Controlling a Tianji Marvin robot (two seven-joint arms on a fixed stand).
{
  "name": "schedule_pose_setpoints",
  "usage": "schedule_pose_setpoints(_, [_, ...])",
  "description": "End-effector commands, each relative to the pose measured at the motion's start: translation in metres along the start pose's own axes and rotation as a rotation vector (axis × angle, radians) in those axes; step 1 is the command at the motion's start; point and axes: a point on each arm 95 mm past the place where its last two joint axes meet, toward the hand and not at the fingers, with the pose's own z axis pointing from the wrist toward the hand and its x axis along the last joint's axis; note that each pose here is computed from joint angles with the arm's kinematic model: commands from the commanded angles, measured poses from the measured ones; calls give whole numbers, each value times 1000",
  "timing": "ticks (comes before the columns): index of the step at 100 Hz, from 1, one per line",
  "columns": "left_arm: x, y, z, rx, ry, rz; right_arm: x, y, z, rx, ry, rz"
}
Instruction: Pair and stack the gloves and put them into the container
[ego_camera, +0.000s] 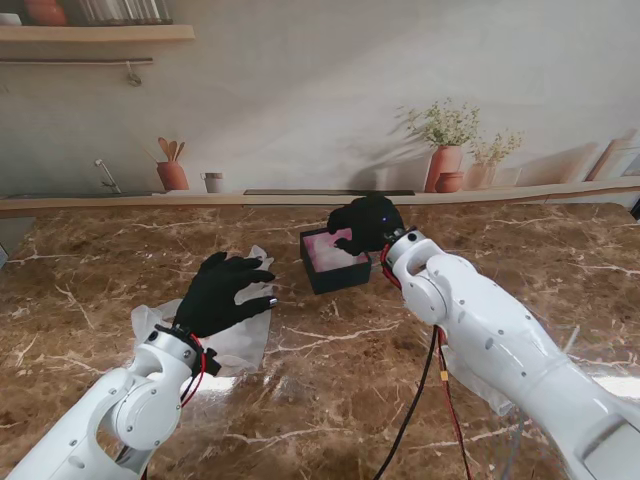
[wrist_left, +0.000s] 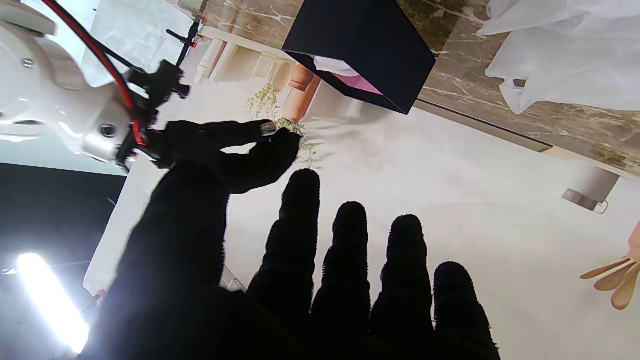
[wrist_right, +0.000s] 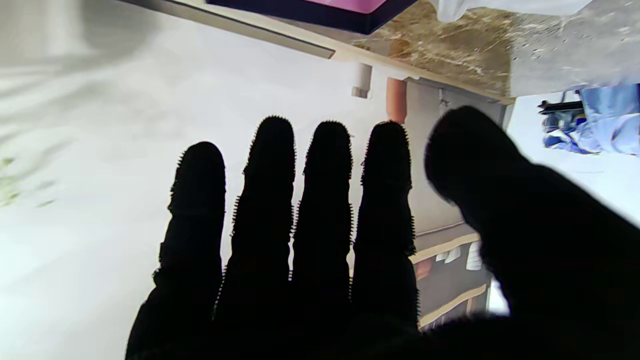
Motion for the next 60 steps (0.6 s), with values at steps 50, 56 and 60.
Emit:
schedule_pose_setpoints(50, [15,3,5,6,46,-20,-18,-37,-155,46,-460,-13])
schedule_pose_setpoints(56, [17,2,5,5,53,-21,-20,-39,-172,58,-537,-31])
schedule_pose_setpoints(60, [18,2,6,5,59,-19,-22,-40,-183,71,-582,-63])
